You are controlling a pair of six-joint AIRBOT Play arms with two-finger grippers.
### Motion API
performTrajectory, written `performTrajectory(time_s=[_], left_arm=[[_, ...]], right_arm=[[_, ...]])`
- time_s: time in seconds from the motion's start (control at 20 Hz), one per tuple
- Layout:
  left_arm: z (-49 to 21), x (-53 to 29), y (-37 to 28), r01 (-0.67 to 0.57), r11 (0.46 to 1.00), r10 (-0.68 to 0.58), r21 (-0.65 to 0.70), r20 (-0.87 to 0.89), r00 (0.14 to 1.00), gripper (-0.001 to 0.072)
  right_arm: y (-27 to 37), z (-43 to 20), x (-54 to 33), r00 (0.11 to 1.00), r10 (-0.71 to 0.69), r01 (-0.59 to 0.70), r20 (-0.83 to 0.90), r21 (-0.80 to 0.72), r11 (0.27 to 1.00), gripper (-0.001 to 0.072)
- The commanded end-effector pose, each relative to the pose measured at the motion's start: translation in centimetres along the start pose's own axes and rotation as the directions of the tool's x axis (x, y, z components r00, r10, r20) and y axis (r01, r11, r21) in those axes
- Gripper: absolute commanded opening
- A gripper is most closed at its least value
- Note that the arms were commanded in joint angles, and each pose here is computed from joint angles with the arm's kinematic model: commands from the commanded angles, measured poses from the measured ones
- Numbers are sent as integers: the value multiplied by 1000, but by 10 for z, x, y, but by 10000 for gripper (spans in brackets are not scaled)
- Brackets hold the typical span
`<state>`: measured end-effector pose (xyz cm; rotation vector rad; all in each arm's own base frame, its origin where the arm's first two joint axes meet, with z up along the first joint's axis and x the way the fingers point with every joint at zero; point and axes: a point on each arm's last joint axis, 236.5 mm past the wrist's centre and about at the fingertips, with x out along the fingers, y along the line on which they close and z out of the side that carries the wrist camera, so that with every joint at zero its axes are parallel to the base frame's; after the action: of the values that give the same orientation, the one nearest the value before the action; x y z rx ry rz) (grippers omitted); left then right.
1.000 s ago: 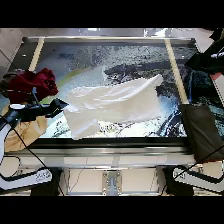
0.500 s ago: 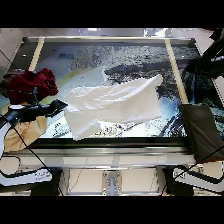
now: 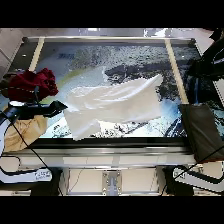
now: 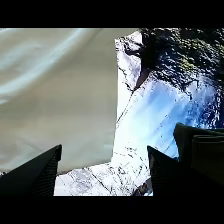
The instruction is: Fold the shirts.
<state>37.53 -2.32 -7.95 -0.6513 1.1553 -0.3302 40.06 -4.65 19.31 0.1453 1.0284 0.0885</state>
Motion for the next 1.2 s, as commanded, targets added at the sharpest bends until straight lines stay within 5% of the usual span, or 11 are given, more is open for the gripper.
performTrajectory(time_s=[0.0,0.2,0.4,0.45,0.7,0.9,1.15], left_arm=[[-16,17,-2,3,1000,-2,12,-73,997,610],[-22,25,-11,13,999,-10,39,-99,995,588],[-28,29,-19,26,998,-19,59,-120,993,67],[-29,28,-20,31,997,-23,64,-125,992,12],[-30,28,-21,35,997,-27,64,-130,991,12],[-30,28,-22,36,997,-27,63,-130,991,12],[-30,28,-22,36,997,-27,63,-130,991,12]], right_arm=[[-6,-3,0,1000,-27,27,-11,-16,1000,593],[-7,-11,2,999,-25,24,-43,-21,999,593],[-7,-51,25,988,-3,-1,-151,-25,1000,451],[-7,-65,35,984,3,-6,-176,-17,1000,451],[19,-160,110,957,156,-109,-246,196,975,456],[62,-220,164,896,378,-222,-232,504,835,526],[68,-231,200,916,365,-211,-166,575,791,526]])
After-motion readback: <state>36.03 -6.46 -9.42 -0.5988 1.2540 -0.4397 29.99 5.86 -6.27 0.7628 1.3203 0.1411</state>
